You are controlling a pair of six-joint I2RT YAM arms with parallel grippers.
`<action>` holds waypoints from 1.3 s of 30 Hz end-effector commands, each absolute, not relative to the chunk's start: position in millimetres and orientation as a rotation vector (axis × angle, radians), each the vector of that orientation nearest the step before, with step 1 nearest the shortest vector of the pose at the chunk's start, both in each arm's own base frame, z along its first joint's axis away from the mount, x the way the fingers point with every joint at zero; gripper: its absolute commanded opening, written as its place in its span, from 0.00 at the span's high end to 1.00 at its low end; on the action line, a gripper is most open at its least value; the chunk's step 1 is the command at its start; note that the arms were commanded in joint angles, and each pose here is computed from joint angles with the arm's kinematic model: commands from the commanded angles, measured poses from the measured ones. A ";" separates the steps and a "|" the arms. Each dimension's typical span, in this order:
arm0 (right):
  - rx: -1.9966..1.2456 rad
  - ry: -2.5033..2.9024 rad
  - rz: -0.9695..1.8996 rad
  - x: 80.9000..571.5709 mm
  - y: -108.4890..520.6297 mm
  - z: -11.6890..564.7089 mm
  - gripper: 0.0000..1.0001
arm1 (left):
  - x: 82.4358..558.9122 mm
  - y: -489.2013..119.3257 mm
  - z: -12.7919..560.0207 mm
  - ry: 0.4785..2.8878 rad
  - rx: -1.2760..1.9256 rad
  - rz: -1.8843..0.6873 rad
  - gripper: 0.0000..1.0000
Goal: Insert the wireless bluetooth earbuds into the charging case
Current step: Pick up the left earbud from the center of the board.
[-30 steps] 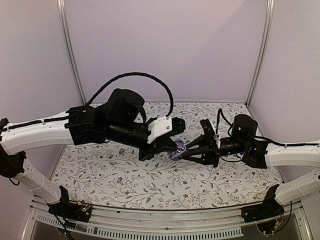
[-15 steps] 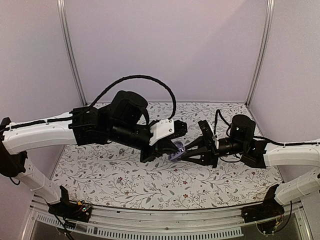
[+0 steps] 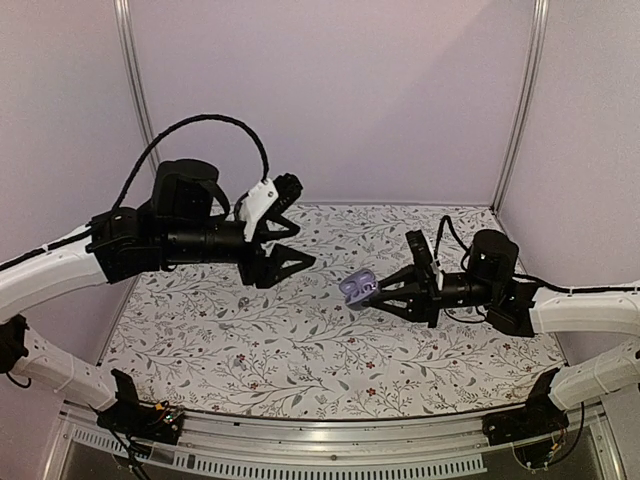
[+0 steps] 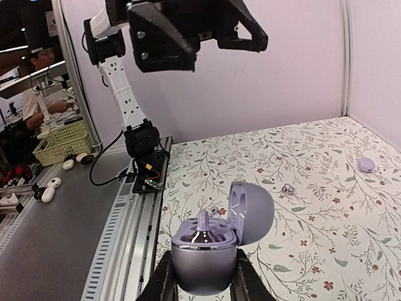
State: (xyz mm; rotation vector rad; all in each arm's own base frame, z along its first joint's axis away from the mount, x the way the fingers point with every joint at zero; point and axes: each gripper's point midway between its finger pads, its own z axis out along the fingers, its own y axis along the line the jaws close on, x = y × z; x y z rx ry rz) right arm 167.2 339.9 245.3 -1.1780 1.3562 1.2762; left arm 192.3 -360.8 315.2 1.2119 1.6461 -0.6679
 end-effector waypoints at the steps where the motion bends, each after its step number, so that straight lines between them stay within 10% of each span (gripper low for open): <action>1: -1.070 1.352 1.255 182.9 323.8 258.8 1.00 | 267.3 -295.6 299.0 1.934 0.750 -0.681 0.27; 13: -1.072 1.382 1.259 185.6 312.8 245.8 1.00 | 315.4 -174.6 157.8 2.516 0.644 -0.277 0.49; 39: -1.198 1.259 1.225 171.2 312.5 238.8 1.00 | 328.7 -176.5 58.5 2.692 0.987 -0.101 0.75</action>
